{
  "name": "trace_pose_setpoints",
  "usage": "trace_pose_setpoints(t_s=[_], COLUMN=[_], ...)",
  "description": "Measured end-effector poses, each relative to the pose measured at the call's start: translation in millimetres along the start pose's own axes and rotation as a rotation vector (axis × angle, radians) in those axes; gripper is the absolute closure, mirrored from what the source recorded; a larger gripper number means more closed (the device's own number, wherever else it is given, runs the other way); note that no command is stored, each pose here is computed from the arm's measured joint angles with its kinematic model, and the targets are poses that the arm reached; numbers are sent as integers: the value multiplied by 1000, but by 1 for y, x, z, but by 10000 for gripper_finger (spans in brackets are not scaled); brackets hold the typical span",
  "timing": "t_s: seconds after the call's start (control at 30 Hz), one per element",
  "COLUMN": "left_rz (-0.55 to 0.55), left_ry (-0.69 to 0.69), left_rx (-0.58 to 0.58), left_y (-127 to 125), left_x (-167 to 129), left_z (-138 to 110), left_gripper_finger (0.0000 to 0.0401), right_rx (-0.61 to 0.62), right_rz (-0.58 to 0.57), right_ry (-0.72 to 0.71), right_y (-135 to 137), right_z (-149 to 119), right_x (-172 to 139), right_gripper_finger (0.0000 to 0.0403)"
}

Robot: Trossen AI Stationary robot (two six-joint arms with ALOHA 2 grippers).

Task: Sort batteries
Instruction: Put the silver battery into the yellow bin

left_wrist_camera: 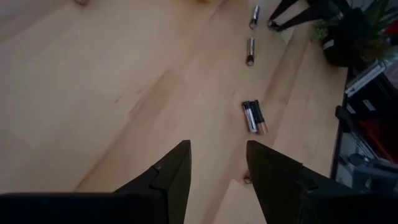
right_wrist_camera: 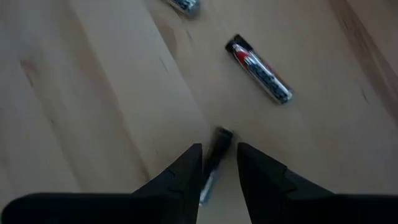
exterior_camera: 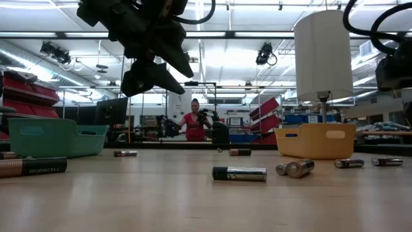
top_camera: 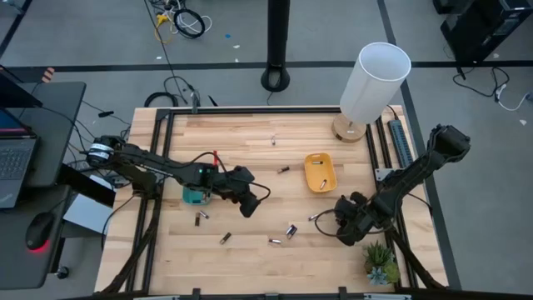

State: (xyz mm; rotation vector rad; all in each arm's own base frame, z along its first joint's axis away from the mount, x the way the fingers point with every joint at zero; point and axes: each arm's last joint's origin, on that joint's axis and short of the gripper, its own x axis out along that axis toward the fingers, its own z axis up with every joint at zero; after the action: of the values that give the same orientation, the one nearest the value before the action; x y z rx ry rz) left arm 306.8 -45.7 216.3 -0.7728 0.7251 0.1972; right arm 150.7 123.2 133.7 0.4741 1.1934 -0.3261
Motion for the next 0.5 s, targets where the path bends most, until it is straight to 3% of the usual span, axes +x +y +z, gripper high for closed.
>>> trace_pose_setpoints(t_s=[0.33, 0.5], left_rz=[1, -1], left_ry=[24, 27], left_rx=[-16, -16], left_y=[1, 1], left_x=[0, 0], left_z=[-2, -2], left_gripper_finger=[234, 234], right_rx=[-33, -96], right_rz=[-43, -88], right_ry=[-1, 19], right_y=[-1, -1], right_z=[-4, -6], right_x=[2, 11], right_gripper_finger=[297, 327])
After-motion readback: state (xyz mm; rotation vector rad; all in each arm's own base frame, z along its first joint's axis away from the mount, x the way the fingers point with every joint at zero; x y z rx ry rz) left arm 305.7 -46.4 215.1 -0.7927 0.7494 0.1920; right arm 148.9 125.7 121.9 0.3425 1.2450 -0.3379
